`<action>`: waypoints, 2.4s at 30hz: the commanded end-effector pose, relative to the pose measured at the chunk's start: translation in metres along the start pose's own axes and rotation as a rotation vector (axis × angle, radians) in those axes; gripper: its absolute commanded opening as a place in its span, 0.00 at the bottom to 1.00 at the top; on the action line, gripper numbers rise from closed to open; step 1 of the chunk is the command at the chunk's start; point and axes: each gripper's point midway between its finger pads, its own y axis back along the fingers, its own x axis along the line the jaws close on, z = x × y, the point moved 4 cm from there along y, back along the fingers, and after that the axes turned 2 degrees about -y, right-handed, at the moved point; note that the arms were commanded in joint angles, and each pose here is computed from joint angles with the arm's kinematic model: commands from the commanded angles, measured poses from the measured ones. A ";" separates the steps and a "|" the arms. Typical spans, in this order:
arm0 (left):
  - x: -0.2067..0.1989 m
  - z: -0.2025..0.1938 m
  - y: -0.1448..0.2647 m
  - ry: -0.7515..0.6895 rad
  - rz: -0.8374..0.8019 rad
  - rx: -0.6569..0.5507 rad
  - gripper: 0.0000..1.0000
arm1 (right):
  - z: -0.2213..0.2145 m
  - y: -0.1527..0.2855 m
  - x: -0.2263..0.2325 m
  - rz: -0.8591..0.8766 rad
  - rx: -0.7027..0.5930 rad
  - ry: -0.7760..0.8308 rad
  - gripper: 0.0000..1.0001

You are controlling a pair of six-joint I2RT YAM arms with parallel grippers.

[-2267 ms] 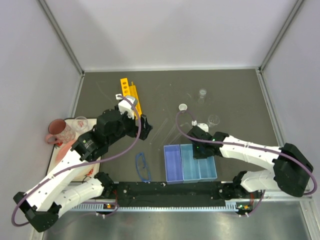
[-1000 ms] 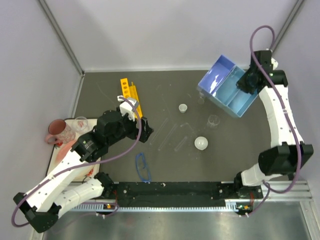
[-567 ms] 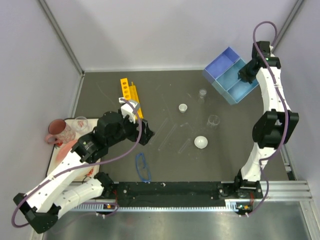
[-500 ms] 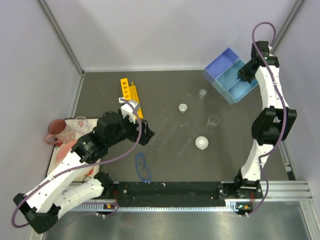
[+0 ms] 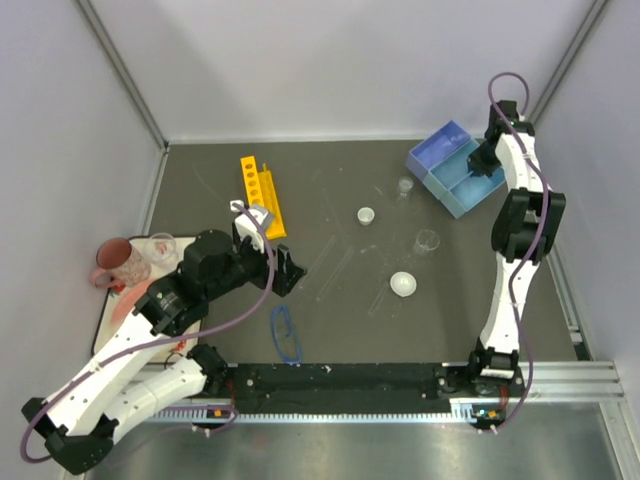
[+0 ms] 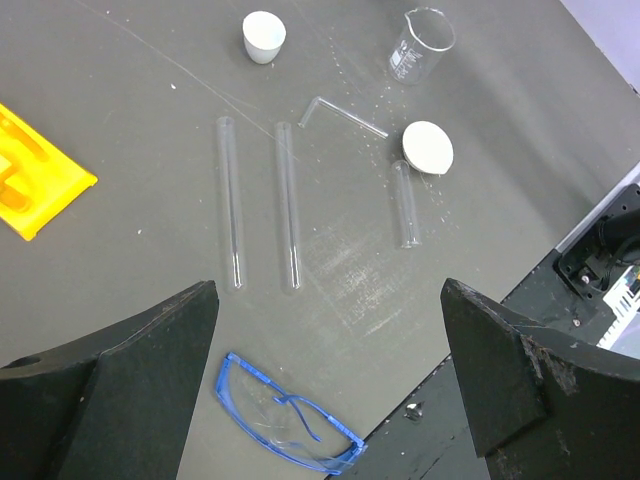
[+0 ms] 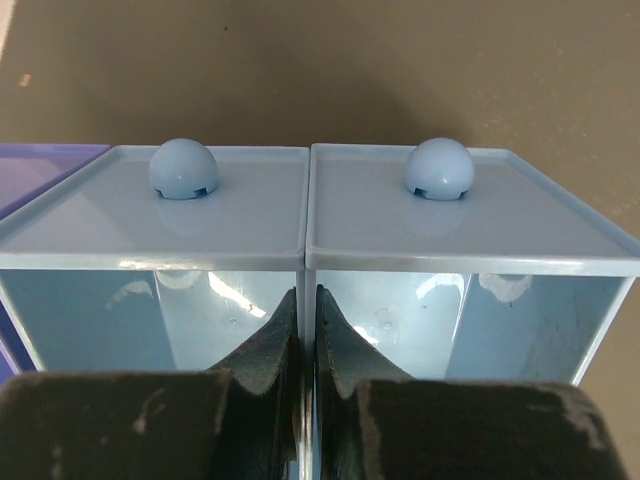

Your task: Organize the chemistry lab equipment

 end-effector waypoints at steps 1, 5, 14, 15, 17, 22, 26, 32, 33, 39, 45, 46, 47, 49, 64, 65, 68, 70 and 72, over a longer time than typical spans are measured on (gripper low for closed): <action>0.000 -0.003 0.003 0.000 -0.008 -0.006 0.99 | 0.032 0.006 0.019 0.074 -0.101 -0.011 0.00; 0.000 -0.002 0.006 -0.009 -0.004 -0.007 0.99 | 0.030 -0.014 0.011 0.032 -0.096 0.005 0.00; 0.002 -0.001 0.006 -0.019 0.012 -0.001 0.99 | 0.032 -0.042 0.000 -0.003 -0.082 0.011 0.30; 0.003 -0.001 0.007 -0.018 0.014 0.000 0.99 | 0.033 -0.043 -0.001 -0.003 -0.084 0.011 0.41; 0.002 -0.001 0.006 -0.019 0.012 0.001 0.99 | 0.037 -0.045 0.000 0.007 -0.084 0.011 0.51; 0.003 0.001 0.006 -0.022 0.017 0.001 0.99 | 0.046 -0.033 0.010 0.067 -0.096 0.017 0.59; 0.006 0.008 0.007 -0.035 0.045 -0.005 0.99 | 0.064 0.008 0.026 0.148 -0.161 0.027 0.61; 0.014 0.026 0.002 -0.010 0.138 -0.022 0.98 | 0.081 0.101 0.042 0.276 -0.264 0.090 0.63; 0.015 0.028 0.001 0.001 0.155 -0.022 0.98 | 0.081 0.114 0.043 0.295 -0.275 0.108 0.63; 0.038 0.047 -0.011 0.090 0.378 -0.023 0.98 | 0.047 0.200 0.051 0.396 -0.322 0.267 0.64; 0.075 0.060 -0.039 0.210 0.649 0.011 0.97 | -0.036 0.295 0.051 0.516 -0.374 0.433 0.64; 0.079 0.066 -0.045 0.228 0.660 -0.003 0.97 | -0.061 0.287 0.046 0.512 -0.328 0.474 0.64; 0.092 0.061 -0.058 0.245 0.703 0.029 0.96 | -0.088 0.300 0.051 0.567 -0.315 0.515 0.64; 0.107 0.055 -0.078 0.292 0.735 0.074 0.96 | -0.125 0.313 0.033 0.612 -0.284 0.544 0.64; 0.230 0.043 -0.138 0.371 1.036 0.150 0.90 | -0.246 0.357 -0.071 0.788 -0.158 0.701 0.64; 0.232 0.044 -0.141 0.365 1.039 0.155 0.89 | -0.246 0.359 -0.074 0.796 -0.158 0.697 0.64; 0.239 0.046 -0.154 0.346 1.026 0.151 0.86 | -0.249 0.360 -0.077 0.814 -0.142 0.705 0.64; 0.244 0.045 -0.159 0.339 1.019 0.149 0.86 | -0.250 0.360 -0.078 0.813 -0.141 0.717 0.64; 0.247 0.044 -0.163 0.337 1.000 0.156 0.84 | -0.252 0.356 -0.078 0.804 -0.138 0.730 0.64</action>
